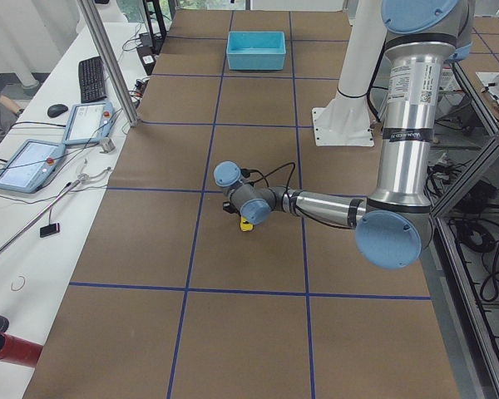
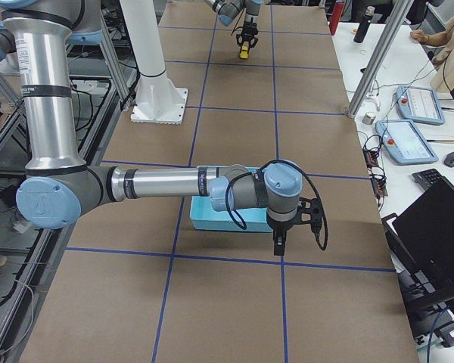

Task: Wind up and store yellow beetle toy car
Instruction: 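Drag the car farther back toward the robot with the left gripper, then lift the left gripper off, releasing the car to roll forward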

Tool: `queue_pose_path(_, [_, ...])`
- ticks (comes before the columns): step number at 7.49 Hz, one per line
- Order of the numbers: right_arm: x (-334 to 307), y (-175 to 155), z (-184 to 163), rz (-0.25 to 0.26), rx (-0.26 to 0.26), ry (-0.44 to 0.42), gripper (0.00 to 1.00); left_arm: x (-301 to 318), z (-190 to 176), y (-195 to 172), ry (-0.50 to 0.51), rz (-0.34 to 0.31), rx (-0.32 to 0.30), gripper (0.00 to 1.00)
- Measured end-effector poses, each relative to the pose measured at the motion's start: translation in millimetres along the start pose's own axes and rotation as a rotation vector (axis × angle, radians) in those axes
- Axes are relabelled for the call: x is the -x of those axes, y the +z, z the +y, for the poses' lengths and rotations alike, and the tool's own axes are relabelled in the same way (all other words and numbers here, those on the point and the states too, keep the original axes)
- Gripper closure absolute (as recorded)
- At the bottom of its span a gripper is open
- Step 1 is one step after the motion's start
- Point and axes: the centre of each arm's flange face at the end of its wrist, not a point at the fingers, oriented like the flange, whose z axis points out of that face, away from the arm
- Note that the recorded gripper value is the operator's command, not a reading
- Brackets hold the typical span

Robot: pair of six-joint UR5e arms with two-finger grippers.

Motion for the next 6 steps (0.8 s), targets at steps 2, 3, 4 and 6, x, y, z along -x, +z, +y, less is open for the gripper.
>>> queue_pose_path(2, [1,0,0,0.0,0.0,-0.001,0.0,0,20,-4,0.017,-0.003,0.006,0.04])
queue_pose_path(3, [1,0,0,0.0,0.001,-0.002,0.0,1,28,-5,0.023,-0.004,0.008,0.0])
queue_pose_path(4, [1,1,0,0.0,0.001,-0.002,0.0,1,39,-6,0.024,-0.004,0.007,0.0])
queue_pose_path(6, [2,1,0,0.0,0.001,-0.003,0.0,1,53,-15,0.015,-0.01,-0.012,0.0])
